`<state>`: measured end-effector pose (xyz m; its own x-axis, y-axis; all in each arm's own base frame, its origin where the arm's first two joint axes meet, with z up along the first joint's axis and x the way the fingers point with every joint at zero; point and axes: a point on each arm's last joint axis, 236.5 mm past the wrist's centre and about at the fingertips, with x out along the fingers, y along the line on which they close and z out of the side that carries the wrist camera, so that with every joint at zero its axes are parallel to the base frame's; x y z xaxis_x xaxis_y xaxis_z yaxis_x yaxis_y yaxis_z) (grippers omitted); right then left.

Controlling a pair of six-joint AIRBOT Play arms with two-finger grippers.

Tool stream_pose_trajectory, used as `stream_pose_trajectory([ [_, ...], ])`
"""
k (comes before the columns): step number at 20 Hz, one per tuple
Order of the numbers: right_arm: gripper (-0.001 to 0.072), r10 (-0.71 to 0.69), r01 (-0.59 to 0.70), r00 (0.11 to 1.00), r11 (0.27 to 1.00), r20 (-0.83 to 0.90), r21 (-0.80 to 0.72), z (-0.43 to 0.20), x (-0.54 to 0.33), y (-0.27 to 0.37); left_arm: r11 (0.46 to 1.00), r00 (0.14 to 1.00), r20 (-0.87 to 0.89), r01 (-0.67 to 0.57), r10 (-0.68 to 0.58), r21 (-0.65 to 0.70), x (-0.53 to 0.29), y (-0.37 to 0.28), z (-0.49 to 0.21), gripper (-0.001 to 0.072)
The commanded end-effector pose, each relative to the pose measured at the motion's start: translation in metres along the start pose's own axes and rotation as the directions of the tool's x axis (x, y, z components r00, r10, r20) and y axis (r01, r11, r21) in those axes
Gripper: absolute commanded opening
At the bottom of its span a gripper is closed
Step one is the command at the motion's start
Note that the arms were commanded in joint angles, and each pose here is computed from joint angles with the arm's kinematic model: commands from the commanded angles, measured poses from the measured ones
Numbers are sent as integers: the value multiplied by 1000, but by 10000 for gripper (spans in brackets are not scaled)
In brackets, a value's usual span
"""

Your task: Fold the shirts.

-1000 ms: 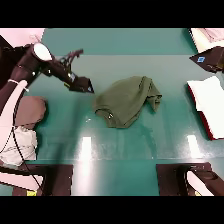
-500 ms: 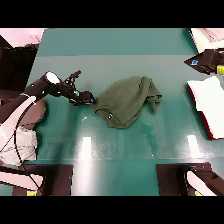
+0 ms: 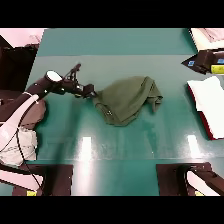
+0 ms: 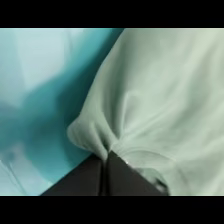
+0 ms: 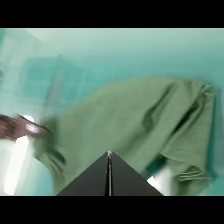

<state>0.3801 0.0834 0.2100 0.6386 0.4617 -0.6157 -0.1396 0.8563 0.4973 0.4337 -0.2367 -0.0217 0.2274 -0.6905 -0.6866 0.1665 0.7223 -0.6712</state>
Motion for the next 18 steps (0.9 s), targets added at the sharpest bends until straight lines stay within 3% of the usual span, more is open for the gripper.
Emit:
stream_pose_trajectory([
  [1,310,-40,38,988,999,-148,-18,-21,41,-35,991,999,-54,5,3,133,-35,-18,14,24],
  [2,507,-48,47,977,999,-210,-8,-31,59,-49,982,998,-67,-9,22,187,-50,-24,21,25],
  [3,514,-65,71,963,997,-260,12,-41,77,-66,970,996,-71,-33,51,240,-65,-28,27,25],
  [5,505,-70,96,947,993,-313,68,-51,112,-94,948,994,-66,-62,87,313,-86,-38,37,25],
  [7,389,-79,121,941,986,-329,110,-58,143,-118,936,995,-45,-64,85,345,-97,-49,46,26],
  [12,381,130,-10,907,958,-402,287,-92,202,-107,934,997,-14,-72,82,350,-99,-52,54,26],
  [18,380,156,-10,852,959,-499,283,-135,237,-93,934,997,-11,-73,82,350,-99,-52,55,26],
])
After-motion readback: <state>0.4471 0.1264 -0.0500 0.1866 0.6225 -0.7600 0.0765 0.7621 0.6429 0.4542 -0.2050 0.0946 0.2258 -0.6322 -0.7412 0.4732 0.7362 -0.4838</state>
